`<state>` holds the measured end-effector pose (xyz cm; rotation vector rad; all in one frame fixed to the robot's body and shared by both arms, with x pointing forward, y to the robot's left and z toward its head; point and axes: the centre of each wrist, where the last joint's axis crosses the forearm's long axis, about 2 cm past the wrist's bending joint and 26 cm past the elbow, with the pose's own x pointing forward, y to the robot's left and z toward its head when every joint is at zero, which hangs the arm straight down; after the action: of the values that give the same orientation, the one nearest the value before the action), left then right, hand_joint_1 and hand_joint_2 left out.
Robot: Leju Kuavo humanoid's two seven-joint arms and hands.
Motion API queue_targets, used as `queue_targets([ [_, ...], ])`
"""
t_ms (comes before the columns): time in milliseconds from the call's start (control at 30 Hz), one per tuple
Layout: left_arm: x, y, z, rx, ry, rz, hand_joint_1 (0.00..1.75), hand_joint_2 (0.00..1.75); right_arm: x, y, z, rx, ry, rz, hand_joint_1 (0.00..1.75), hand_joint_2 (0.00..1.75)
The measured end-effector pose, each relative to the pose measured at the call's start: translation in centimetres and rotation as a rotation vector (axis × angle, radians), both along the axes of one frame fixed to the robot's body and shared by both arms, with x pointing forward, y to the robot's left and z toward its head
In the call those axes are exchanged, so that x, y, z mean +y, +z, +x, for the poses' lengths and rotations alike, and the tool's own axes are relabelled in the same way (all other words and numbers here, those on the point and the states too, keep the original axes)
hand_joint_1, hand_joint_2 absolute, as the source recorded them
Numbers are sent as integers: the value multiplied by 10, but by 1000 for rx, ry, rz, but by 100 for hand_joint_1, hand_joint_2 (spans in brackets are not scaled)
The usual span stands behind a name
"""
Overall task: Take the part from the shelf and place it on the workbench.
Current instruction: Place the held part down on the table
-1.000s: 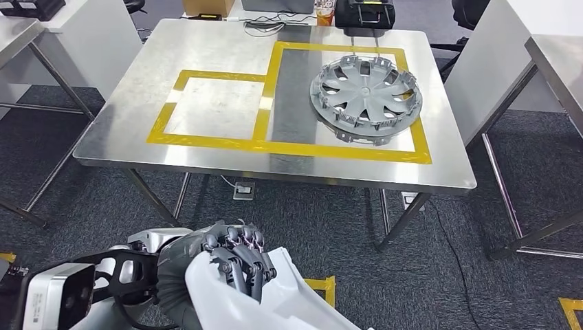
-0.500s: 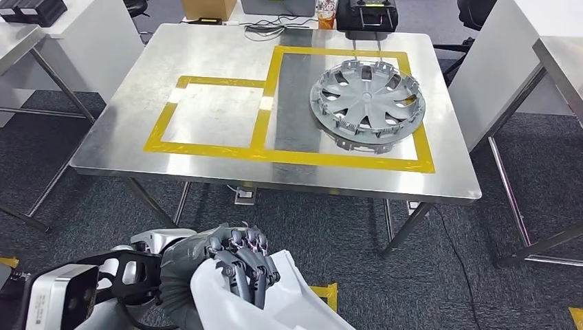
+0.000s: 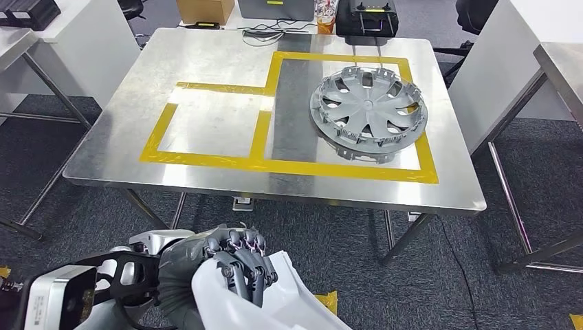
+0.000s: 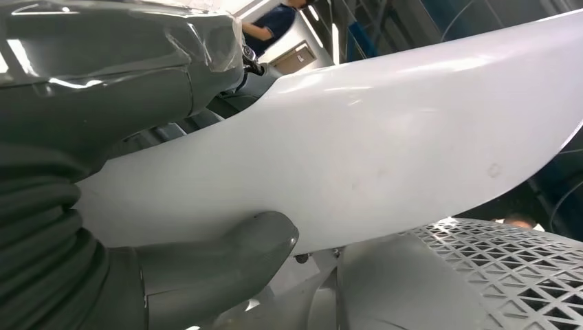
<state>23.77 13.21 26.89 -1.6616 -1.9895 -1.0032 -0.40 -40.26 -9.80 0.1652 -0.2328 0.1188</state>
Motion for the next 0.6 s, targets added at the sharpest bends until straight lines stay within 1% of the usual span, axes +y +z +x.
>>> queue_targets([
  [600,-2,3,-1,-9,-6,-3,175,175,-3,0,0,-10,0,-3,0,0],
])
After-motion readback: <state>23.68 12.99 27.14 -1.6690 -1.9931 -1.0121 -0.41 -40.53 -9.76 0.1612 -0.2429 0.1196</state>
